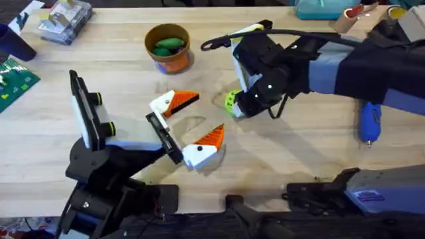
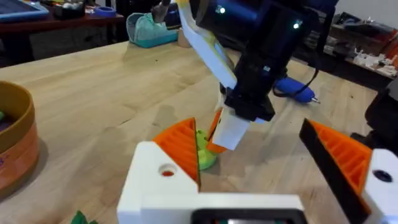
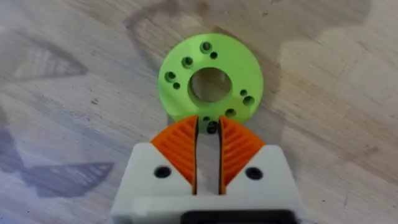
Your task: Pick up the gripper from the table and insert it into the empty holder that is missing its gripper. Then pick up a screw, insert it into the mounting hole, and use the screwdriver to tighten it. Finally, clean up the table by picking up the vegetable and placing it into the bucket.
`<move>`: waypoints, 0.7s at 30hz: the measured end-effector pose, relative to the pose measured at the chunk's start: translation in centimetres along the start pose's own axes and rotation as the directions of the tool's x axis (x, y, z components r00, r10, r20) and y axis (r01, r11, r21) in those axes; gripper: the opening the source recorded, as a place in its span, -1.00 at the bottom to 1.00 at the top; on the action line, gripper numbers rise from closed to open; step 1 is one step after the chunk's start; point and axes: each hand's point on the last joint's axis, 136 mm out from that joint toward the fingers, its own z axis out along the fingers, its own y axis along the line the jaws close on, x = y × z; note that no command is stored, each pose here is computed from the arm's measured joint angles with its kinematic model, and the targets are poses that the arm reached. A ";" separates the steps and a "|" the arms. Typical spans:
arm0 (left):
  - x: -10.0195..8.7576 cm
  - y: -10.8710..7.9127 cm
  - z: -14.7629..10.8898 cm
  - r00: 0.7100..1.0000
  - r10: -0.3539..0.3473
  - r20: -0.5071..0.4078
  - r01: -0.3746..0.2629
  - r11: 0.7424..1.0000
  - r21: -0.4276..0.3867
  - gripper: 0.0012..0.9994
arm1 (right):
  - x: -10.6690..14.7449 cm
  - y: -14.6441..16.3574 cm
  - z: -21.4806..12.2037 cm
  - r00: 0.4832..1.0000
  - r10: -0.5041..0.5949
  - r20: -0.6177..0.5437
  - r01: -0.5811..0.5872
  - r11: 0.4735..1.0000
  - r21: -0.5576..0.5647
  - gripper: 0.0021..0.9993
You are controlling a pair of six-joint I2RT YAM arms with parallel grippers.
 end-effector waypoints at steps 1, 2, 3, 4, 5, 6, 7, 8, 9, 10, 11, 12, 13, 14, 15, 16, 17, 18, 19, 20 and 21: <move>0.0 0.0 0.0 1.000 0.000 0.000 0.000 1.000 0.000 0.99 | 0.0 0.0 0.0 1.000 0.000 -0.002 0.000 1.000 0.000 -0.62; 0.0 0.0 0.0 1.000 0.000 0.000 0.000 1.000 0.000 0.99 | 0.0 0.0 0.0 1.000 0.000 -0.002 0.000 1.000 0.000 -0.62; 0.0 0.0 0.0 1.000 0.000 0.000 0.000 1.000 0.000 0.99 | 0.0 0.0 0.0 1.000 0.000 -0.003 0.000 1.000 0.000 -0.62; 0.0 0.0 0.0 1.000 0.000 0.000 0.000 1.000 0.000 0.99 | 0.0 0.0 0.0 1.000 0.000 -0.005 0.000 1.000 0.001 -0.63; 0.0 0.0 0.0 1.000 0.000 0.000 0.000 1.000 0.000 0.99 | 0.0 0.0 0.1 1.000 0.000 -0.006 0.000 1.000 0.001 -0.65; 0.0 0.0 0.0 1.000 0.000 0.000 0.000 1.000 0.000 0.99 | -0.1 0.0 0.1 1.000 0.000 -0.006 0.000 1.000 0.001 -0.67; 0.0 0.0 0.0 1.000 0.000 0.000 0.000 1.000 0.000 0.99 | -0.1 0.0 0.1 1.000 0.000 -0.006 0.000 1.000 0.002 -0.71; 0.0 0.0 0.0 1.000 0.000 0.000 0.000 1.000 0.000 0.99 | -0.1 0.0 0.1 1.000 0.000 -0.006 0.000 1.000 0.003 -0.74; 0.0 0.0 0.0 1.000 0.000 0.000 0.000 1.000 0.000 0.99 | -0.1 0.0 0.1 1.000 0.000 -0.006 0.000 1.000 0.004 -0.77; 0.0 0.0 0.0 1.000 0.000 0.000 0.000 1.000 0.000 0.99 | -0.1 -0.1 0.1 1.000 -0.001 -0.006 0.001 1.000 0.006 -0.83; 0.0 0.0 0.0 1.000 0.000 0.000 0.000 1.000 0.000 0.99 | -0.1 -0.1 0.1 1.000 -0.001 -0.006 0.001 1.000 0.007 -0.92; 0.0 0.0 0.0 1.000 0.000 0.000 0.000 1.000 0.000 0.99 | -0.1 -0.1 0.1 1.000 -0.001 -0.005 0.001 1.000 0.007 -0.97; 0.0 0.0 0.0 1.000 0.000 0.000 0.000 1.000 0.000 0.99 | -0.1 -0.1 0.1 1.000 0.000 -0.004 0.000 1.000 0.007 -0.98; 0.0 0.0 0.0 1.000 0.000 0.000 0.000 1.000 0.000 0.99 | -0.1 -0.1 0.1 1.000 0.000 -0.004 0.000 1.000 0.007 -0.98; 0.0 0.0 0.0 1.000 0.000 0.000 0.000 1.000 0.000 0.99 | -0.2 -0.1 0.1 1.000 0.000 -0.004 0.000 1.000 0.007 -0.98; 0.0 0.0 0.0 1.000 0.000 0.000 0.000 1.000 0.000 0.99 | -0.1 -0.1 0.1 1.000 0.000 -0.005 0.000 1.000 0.007 -0.98; 0.0 0.0 0.0 1.000 0.000 0.000 0.000 1.000 0.000 0.99 | -0.1 -0.1 0.0 1.000 0.000 -0.008 0.000 1.000 0.007 -0.99; 0.0 0.0 0.0 1.000 0.000 0.000 0.000 1.000 0.000 0.99 | 0.0 -0.1 0.0 1.000 0.000 -0.013 0.000 1.000 0.006 -0.99; 0.0 0.0 0.0 1.000 0.000 0.000 0.000 1.000 0.000 0.99 | 0.1 -0.1 -0.1 1.000 0.000 -0.020 0.000 1.000 0.007 -0.99; 0.0 0.0 0.0 1.000 0.000 0.000 0.000 1.000 0.000 0.99 | 0.3 -0.1 -0.3 1.000 0.000 -0.030 0.000 1.000 0.009 -0.99; 0.0 0.0 0.0 1.000 0.000 0.000 0.000 1.000 0.000 0.99 | 0.4 -0.1 -0.6 0.999 0.000 -0.041 0.000 1.000 0.010 -0.99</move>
